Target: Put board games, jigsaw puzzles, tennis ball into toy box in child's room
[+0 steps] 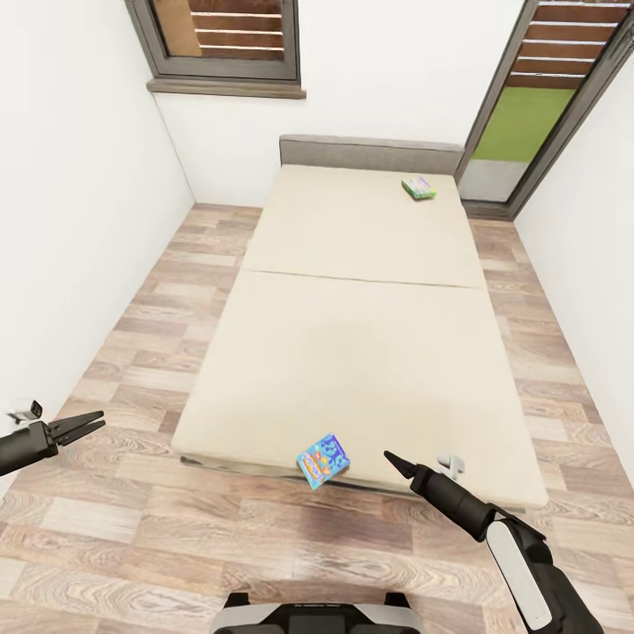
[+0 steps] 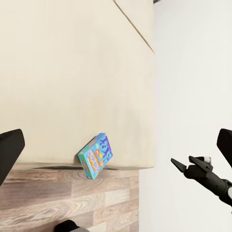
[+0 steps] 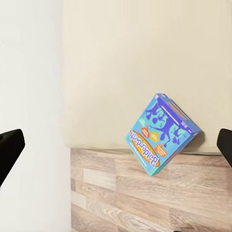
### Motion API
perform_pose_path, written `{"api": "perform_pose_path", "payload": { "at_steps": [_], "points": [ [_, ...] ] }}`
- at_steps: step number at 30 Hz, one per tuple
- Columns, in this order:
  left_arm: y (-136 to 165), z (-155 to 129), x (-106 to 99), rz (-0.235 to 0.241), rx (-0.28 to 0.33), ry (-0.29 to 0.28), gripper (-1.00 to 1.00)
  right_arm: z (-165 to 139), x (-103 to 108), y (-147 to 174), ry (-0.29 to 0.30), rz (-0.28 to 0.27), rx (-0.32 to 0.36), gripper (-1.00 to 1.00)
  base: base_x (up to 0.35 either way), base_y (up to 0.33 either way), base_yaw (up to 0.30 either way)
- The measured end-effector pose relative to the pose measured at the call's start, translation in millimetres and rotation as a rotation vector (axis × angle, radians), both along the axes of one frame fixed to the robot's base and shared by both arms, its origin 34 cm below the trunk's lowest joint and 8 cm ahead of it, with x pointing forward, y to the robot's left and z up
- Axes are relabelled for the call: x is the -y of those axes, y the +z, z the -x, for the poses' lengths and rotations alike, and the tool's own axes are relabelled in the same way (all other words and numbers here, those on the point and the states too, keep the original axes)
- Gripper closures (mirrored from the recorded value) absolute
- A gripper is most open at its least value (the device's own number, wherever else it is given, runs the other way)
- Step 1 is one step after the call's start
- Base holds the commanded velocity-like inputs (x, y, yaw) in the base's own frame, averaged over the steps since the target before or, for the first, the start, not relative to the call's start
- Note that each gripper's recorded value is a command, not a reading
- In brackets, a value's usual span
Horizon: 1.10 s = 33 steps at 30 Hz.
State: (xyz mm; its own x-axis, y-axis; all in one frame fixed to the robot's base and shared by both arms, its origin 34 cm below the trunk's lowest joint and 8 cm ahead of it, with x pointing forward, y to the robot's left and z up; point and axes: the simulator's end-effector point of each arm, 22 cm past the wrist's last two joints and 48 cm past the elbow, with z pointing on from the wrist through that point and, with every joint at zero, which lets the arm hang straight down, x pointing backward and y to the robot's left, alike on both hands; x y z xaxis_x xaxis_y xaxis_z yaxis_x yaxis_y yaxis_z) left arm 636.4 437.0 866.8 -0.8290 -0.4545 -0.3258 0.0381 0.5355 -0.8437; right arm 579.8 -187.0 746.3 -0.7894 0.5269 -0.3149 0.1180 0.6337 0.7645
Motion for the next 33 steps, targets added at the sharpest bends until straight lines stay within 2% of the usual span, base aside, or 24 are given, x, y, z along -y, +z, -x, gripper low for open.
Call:
{"api": "perform_pose_path", "payload": {
  "at_steps": [33],
  "points": [
    [28.1,-6.3,0.9,-0.008,0.067,-0.007,-1.00,-13.0,0.4,25.8,-0.002,-0.002,0.055,-1.00,0.000,0.000,0.000]
  ]
}}
